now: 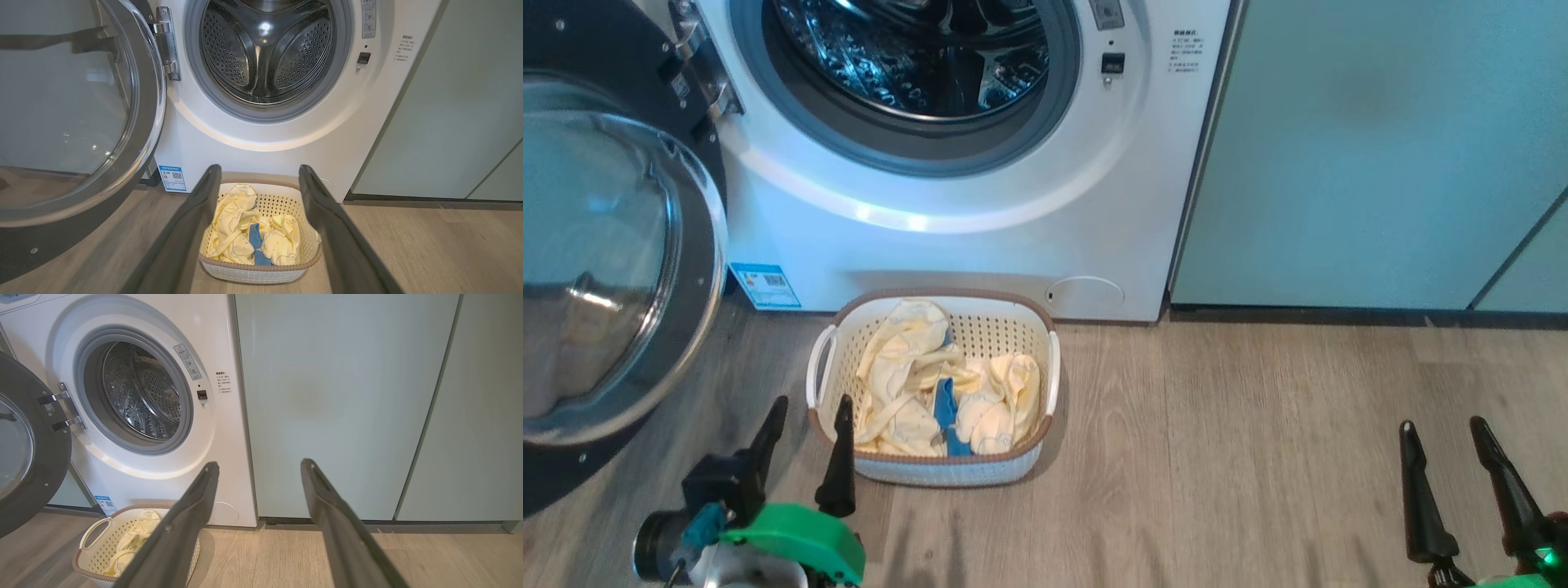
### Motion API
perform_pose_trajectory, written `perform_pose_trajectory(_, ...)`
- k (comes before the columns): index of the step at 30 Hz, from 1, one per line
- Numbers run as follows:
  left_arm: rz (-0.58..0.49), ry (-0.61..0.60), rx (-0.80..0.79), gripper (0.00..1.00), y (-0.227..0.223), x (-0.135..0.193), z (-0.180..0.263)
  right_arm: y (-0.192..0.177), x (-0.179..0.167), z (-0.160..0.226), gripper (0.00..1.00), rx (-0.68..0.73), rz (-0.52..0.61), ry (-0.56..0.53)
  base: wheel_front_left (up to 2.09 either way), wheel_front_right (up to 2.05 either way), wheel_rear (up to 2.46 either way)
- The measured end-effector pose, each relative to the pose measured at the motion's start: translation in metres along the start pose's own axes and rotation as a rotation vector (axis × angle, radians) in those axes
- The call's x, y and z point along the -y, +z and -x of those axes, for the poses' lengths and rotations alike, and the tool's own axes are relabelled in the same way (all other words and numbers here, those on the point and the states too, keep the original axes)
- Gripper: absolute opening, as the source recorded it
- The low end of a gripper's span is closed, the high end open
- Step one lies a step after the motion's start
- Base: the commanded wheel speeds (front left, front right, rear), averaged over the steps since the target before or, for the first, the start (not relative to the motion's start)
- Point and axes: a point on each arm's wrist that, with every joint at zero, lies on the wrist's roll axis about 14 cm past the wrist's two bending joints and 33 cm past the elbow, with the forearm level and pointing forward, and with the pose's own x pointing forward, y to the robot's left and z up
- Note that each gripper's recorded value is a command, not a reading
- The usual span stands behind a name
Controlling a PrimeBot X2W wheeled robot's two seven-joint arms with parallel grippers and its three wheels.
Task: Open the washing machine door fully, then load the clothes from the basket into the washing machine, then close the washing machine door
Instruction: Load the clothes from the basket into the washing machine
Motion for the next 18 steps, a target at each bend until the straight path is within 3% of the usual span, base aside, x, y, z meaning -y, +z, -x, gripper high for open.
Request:
perform_pose_trajectory(11,-0.005,-0.006,-0.024,1.00,-0.007,0.003,-0.002,-0.004,-0.001,-0.005,1.00,-0.013,0.001,0.002,1.74,-1.74,0.00)
perform_pose_trajectory(18,-0.011,-0.010,-0.029,1.00,-0.009,0.002,-0.004,-0.002,-0.002,-0.011,1.00,-0.003,0.001,0.006,0.88,-0.88,0.00)
